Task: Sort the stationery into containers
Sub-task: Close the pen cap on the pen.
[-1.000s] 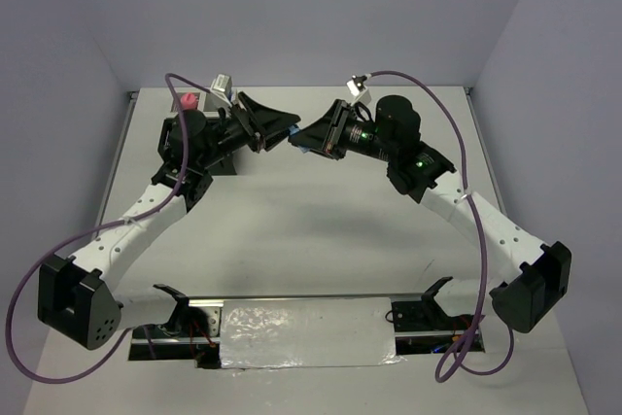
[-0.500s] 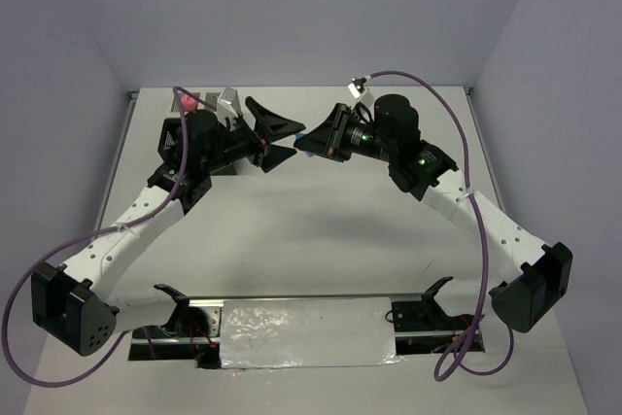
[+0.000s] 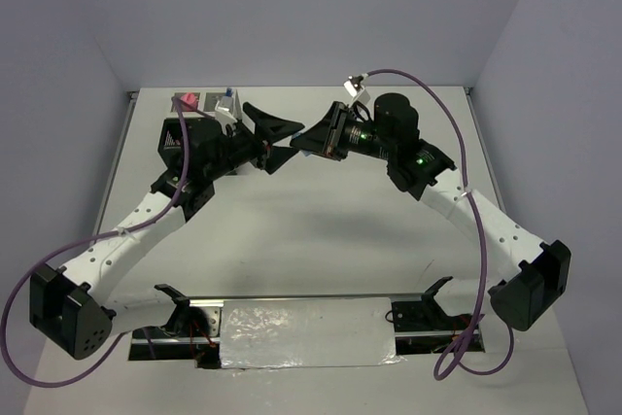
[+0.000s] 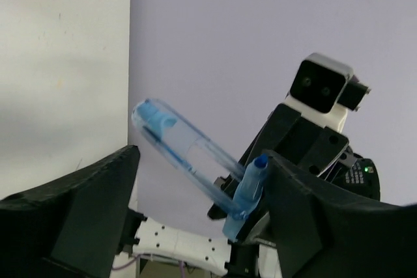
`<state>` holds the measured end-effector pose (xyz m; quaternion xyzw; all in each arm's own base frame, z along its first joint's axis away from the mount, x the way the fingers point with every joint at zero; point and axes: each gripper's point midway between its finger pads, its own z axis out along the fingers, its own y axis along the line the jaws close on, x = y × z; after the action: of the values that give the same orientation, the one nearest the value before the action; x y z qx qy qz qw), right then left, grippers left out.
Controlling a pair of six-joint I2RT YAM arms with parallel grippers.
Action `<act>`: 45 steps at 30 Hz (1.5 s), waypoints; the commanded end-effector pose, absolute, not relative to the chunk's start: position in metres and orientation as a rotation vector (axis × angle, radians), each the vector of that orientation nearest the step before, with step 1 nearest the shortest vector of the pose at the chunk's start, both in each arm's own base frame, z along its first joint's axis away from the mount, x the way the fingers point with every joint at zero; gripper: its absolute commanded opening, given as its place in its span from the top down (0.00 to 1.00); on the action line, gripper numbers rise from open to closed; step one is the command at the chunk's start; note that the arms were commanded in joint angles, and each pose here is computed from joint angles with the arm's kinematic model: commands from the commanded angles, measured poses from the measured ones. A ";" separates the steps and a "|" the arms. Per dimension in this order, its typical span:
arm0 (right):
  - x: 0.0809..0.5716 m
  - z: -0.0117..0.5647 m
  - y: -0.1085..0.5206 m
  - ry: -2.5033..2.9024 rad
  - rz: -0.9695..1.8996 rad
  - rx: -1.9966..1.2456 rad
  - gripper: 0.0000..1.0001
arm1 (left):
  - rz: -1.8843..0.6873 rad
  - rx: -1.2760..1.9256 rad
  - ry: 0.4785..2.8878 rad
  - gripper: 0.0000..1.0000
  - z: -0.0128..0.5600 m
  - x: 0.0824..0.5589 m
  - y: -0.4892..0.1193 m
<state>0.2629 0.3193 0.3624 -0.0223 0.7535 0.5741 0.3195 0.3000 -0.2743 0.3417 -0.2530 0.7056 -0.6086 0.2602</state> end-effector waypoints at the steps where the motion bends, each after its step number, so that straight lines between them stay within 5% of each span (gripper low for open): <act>1: 0.246 0.393 0.322 1.882 1.591 -0.129 1.00 | -1.635 -0.645 1.775 0.15 0.362 0.314 -0.270; 19: 0.236 0.363 0.302 1.982 1.458 -0.106 1.00 | -1.564 -0.477 1.642 0.58 0.413 0.322 -0.258; 26: 0.237 0.371 0.306 1.955 1.479 -0.126 1.00 | -1.596 -0.456 1.661 0.81 0.405 0.317 -0.262; 29: 0.240 0.377 0.307 1.930 1.482 -0.135 1.00 | -1.600 -0.441 1.674 1.00 0.402 0.315 -0.263; 45: 0.248 0.412 0.320 1.773 1.555 -0.200 1.00 | -1.576 -0.483 1.687 1.00 0.387 0.306 -0.256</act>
<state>0.2480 0.3165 0.3593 -0.0462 0.7558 0.5704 0.3181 0.3217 -0.2520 0.3803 -0.2144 0.6653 -0.6032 0.3841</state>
